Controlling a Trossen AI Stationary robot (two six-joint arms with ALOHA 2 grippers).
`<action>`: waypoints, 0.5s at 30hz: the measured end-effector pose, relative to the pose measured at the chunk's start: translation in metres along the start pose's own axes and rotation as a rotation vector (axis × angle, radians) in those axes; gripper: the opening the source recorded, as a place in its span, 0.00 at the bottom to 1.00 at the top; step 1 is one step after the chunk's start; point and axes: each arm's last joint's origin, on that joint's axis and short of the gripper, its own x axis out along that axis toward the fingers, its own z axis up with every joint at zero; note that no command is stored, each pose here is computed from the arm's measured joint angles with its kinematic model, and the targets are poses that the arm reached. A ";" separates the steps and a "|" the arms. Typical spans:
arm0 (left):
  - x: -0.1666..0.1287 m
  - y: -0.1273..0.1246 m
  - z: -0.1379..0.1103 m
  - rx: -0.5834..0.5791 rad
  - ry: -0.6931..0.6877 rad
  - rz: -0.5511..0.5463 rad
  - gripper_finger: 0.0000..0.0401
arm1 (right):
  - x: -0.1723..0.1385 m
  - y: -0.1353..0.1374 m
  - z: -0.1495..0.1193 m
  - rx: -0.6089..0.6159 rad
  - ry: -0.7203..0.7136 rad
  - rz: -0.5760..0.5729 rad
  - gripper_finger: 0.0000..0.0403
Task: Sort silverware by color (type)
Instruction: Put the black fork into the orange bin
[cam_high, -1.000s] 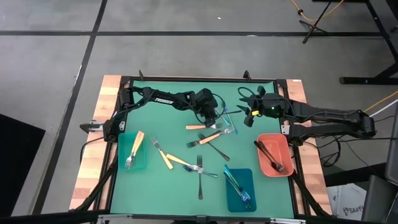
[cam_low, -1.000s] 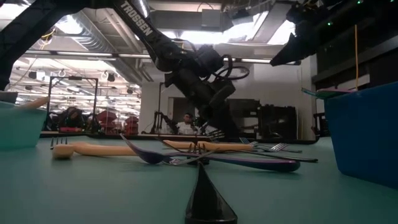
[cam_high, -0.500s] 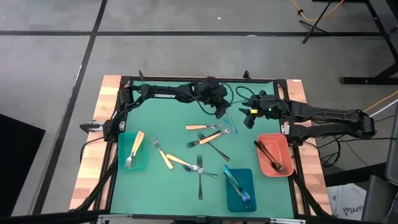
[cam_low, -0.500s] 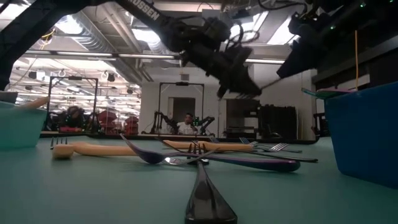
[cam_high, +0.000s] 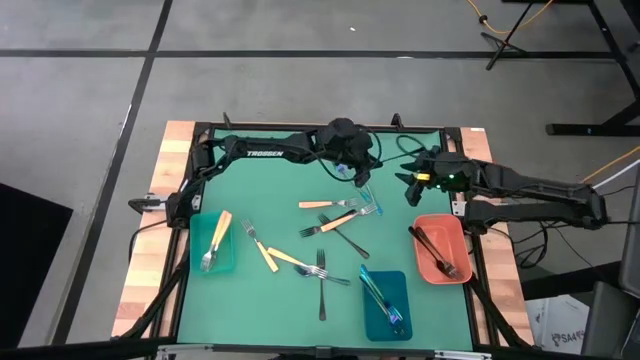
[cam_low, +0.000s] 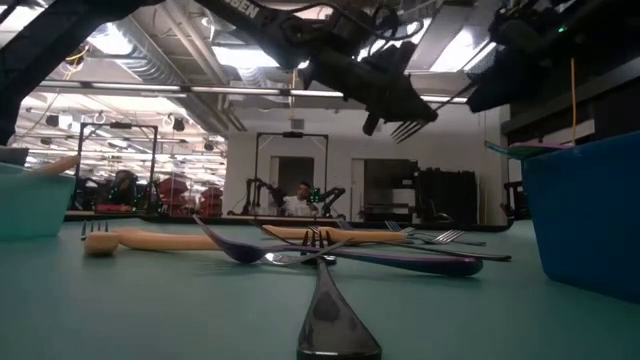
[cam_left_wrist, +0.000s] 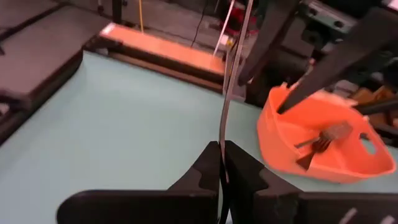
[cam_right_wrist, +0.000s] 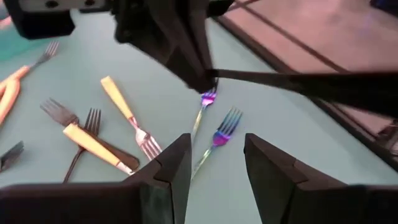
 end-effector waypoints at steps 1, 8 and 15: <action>0.000 -0.002 0.001 0.003 -0.014 -0.009 0.01 | -0.004 -0.001 0.000 0.003 -0.012 -0.006 0.34; 0.004 -0.026 0.012 0.008 -0.150 -0.093 0.01 | -0.040 -0.010 -0.003 0.015 -0.135 0.084 0.34; 0.005 -0.059 0.021 0.070 -0.297 -0.185 0.01 | -0.064 -0.011 -0.001 -0.011 -0.274 0.243 0.34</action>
